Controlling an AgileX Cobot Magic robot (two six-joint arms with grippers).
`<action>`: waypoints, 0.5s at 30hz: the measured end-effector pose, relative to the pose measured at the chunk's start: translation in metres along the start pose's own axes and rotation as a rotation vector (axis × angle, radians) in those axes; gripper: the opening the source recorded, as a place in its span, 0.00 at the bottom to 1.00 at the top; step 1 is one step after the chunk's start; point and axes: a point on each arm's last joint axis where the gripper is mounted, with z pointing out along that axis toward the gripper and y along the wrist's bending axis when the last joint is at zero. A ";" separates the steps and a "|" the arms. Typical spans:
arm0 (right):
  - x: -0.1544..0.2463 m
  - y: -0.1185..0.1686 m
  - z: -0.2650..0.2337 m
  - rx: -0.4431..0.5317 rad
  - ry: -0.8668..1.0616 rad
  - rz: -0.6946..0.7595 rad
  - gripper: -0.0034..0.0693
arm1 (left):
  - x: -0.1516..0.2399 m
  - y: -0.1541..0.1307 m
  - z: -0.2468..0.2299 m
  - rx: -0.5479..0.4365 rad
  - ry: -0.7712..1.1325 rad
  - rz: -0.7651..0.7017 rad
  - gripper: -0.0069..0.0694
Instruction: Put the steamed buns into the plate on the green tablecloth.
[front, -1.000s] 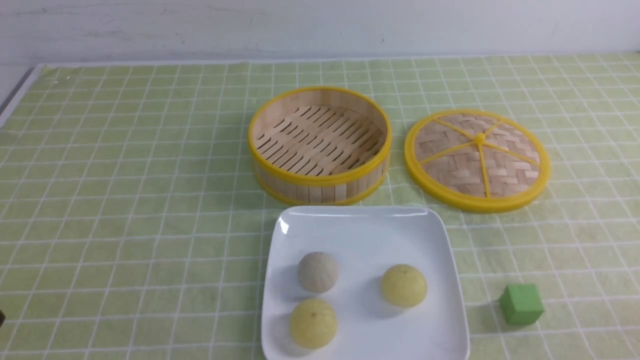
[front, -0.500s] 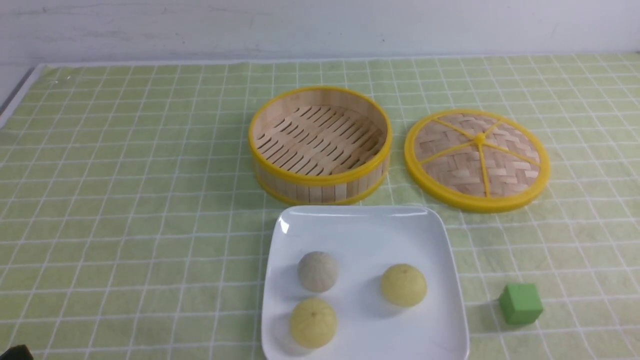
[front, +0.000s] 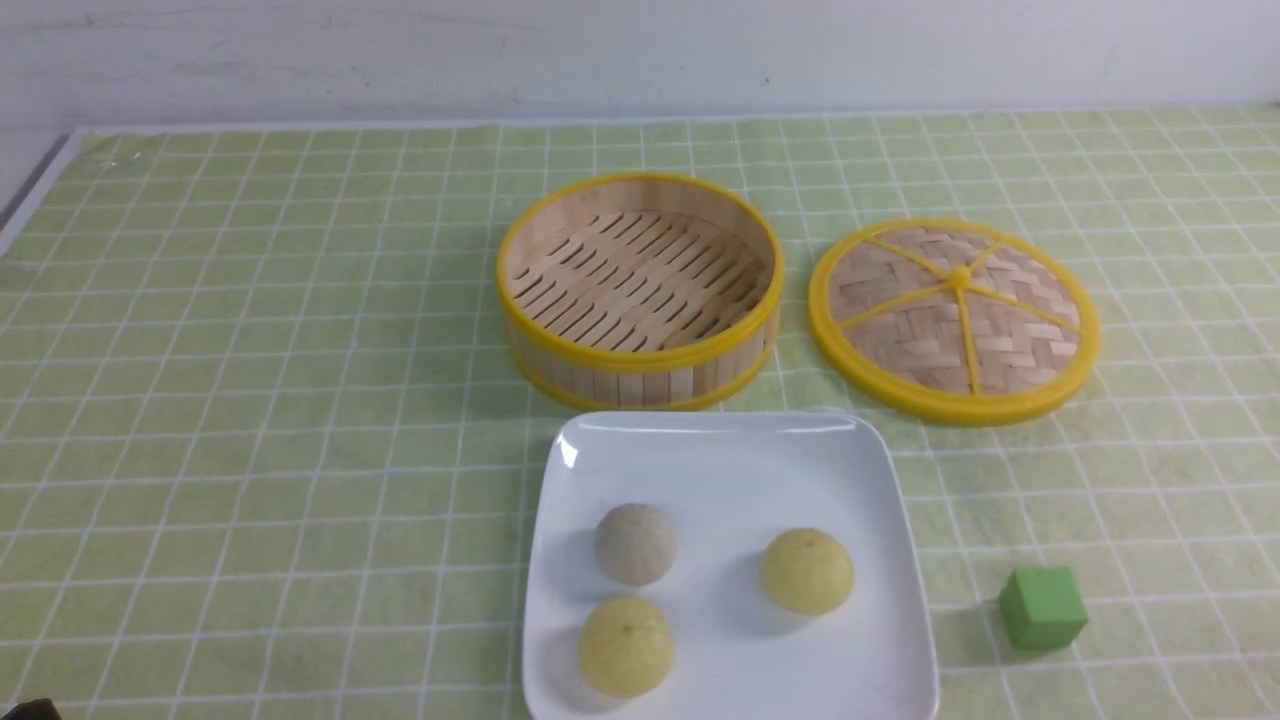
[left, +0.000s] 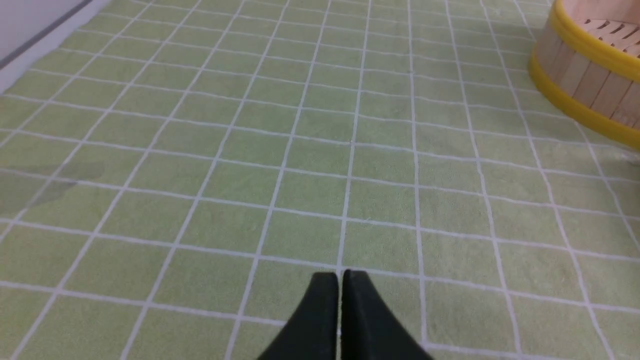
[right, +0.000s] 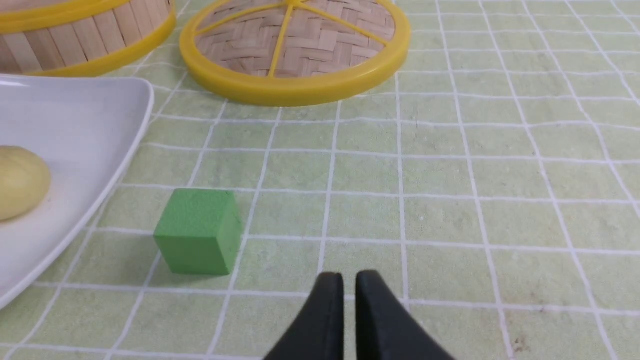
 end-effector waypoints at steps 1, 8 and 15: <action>0.000 0.000 0.000 0.000 0.000 0.000 0.13 | 0.000 0.000 0.000 0.000 0.000 0.000 0.14; 0.000 0.000 0.000 0.000 0.000 0.000 0.15 | 0.000 0.000 0.000 -0.001 0.001 0.001 0.14; 0.000 0.000 0.000 0.000 0.000 0.000 0.16 | 0.000 0.000 0.000 -0.001 0.001 0.003 0.14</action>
